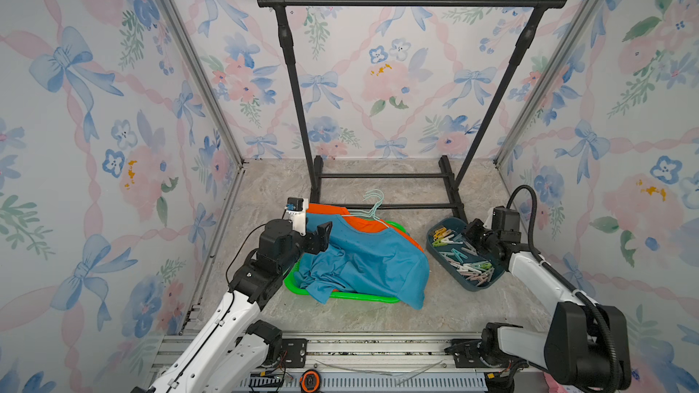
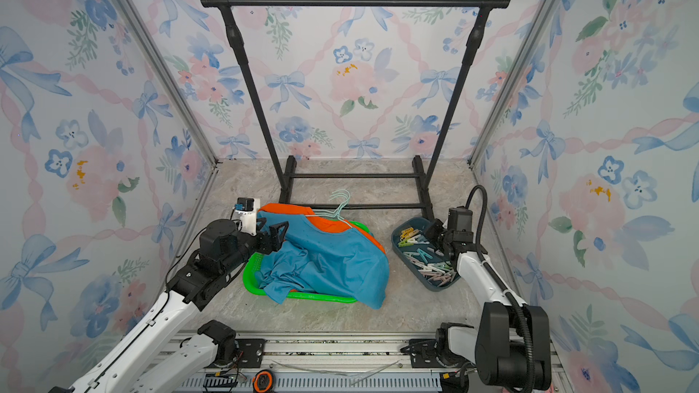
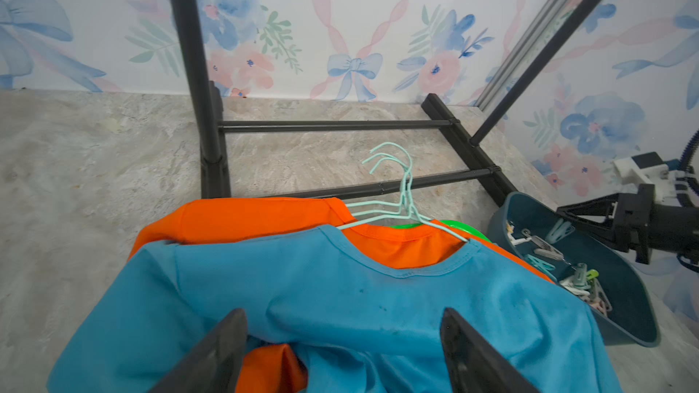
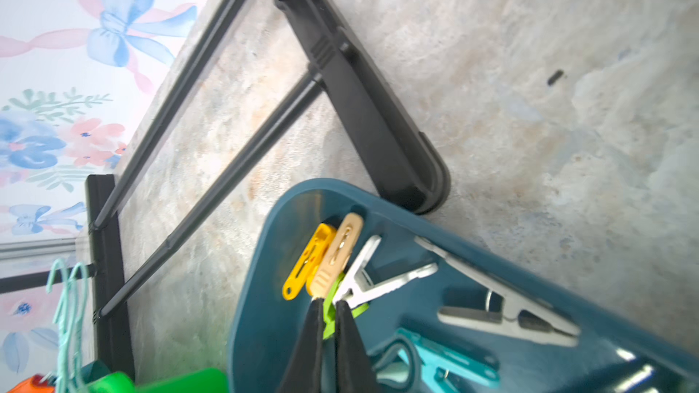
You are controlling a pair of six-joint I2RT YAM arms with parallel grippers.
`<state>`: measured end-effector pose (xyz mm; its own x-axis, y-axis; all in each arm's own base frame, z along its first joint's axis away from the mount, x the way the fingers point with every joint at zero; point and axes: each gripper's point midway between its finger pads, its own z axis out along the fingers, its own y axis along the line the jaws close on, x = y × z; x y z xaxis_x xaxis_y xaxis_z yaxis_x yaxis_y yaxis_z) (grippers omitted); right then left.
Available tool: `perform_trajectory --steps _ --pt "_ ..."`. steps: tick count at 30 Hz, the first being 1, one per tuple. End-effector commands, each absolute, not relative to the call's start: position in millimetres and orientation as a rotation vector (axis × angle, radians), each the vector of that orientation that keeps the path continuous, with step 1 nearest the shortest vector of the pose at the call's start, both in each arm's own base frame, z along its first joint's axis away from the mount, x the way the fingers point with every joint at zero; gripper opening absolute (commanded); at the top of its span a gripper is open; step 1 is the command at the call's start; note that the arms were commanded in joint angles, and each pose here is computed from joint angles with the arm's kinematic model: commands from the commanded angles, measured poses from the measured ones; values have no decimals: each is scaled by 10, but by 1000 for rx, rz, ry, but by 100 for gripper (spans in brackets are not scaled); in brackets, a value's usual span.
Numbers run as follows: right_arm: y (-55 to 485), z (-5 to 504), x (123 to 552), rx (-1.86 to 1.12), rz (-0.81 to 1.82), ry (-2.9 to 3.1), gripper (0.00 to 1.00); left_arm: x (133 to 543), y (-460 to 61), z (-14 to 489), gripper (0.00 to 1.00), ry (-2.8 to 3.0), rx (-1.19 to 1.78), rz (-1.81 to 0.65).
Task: Use clothespins to secure the t-shirt on both sides of the hanger
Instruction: Pick up the clothespin from the storage box, then open the clothespin.
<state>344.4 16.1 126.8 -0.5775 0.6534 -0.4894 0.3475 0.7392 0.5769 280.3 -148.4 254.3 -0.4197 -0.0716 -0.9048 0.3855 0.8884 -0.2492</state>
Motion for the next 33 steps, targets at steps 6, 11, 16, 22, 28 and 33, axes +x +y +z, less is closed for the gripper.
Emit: perform_trajectory --steps 6,11,16,22,28,33 --pt "442 2044 3307 509 599 2200 7 2699 -2568 2801 79 1907 631 -630" --pt "636 2481 3197 390 651 2166 7 2747 -3175 2658 75 1938 785 -673" --pt "805 2777 3117 326 741 2123 7 2806 -3674 2662 77 1904 871 -745" --pt "904 2981 3050 282 796 2103 7 2857 -4177 2659 77 1869 957 -802" --pt "935 3029 3057 287 828 2093 7 2869 -4541 2679 76 1831 1009 -853" --pt "928 3061 3090 302 831 2081 7 2859 -4729 2706 75 1799 1033 -872"
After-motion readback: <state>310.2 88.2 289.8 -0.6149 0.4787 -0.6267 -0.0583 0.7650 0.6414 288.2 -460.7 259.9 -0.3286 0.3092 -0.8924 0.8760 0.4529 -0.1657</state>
